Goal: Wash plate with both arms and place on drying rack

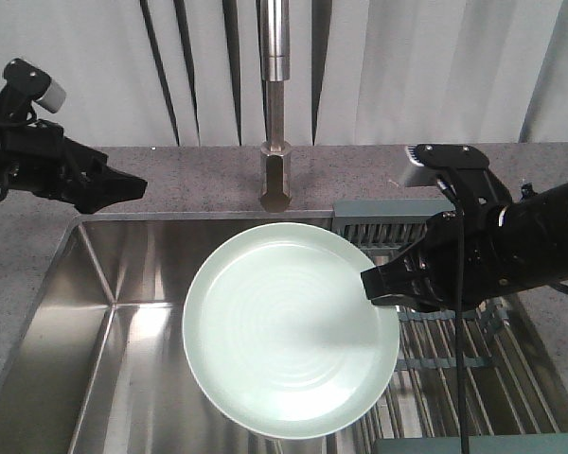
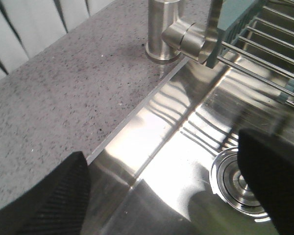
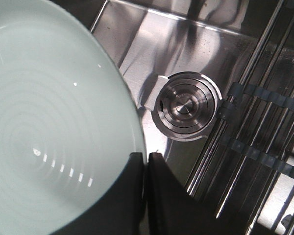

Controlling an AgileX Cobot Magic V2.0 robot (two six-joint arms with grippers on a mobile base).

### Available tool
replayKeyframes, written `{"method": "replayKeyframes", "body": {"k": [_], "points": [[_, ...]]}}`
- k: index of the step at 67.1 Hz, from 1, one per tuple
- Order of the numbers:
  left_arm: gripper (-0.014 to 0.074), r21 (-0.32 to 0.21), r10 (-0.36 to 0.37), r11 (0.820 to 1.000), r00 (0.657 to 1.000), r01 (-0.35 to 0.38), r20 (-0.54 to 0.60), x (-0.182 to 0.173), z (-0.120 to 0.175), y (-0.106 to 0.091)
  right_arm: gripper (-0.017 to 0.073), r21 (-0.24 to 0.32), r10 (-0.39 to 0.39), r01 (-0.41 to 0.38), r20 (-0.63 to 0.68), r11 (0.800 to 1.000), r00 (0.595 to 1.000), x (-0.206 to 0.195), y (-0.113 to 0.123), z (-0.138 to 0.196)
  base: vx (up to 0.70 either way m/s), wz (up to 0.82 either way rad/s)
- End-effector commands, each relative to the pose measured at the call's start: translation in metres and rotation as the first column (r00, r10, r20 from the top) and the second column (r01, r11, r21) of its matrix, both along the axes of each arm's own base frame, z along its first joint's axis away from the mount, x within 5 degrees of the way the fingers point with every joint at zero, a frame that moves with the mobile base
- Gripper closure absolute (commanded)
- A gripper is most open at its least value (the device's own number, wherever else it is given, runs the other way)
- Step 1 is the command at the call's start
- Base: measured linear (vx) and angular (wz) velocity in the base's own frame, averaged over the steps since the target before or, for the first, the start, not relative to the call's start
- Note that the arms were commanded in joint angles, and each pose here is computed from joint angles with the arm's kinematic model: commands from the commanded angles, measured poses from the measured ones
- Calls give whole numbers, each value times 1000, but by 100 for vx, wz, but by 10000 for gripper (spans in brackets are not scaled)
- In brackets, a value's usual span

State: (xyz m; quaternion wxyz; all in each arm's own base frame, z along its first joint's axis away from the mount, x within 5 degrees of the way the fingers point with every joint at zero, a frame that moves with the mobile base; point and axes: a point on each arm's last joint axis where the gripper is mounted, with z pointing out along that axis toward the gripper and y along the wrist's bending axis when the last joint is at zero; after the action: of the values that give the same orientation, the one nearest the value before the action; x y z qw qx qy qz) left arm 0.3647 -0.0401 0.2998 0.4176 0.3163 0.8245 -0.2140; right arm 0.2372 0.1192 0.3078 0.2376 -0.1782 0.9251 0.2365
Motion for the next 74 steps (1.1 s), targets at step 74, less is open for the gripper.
{"method": "replayKeyframes", "body": {"k": [74], "points": [[1,-43,-407,902,879,430,250,87,-4,-136,561,51,-20,17,78,999,997,0,0,19,0,0]]}}
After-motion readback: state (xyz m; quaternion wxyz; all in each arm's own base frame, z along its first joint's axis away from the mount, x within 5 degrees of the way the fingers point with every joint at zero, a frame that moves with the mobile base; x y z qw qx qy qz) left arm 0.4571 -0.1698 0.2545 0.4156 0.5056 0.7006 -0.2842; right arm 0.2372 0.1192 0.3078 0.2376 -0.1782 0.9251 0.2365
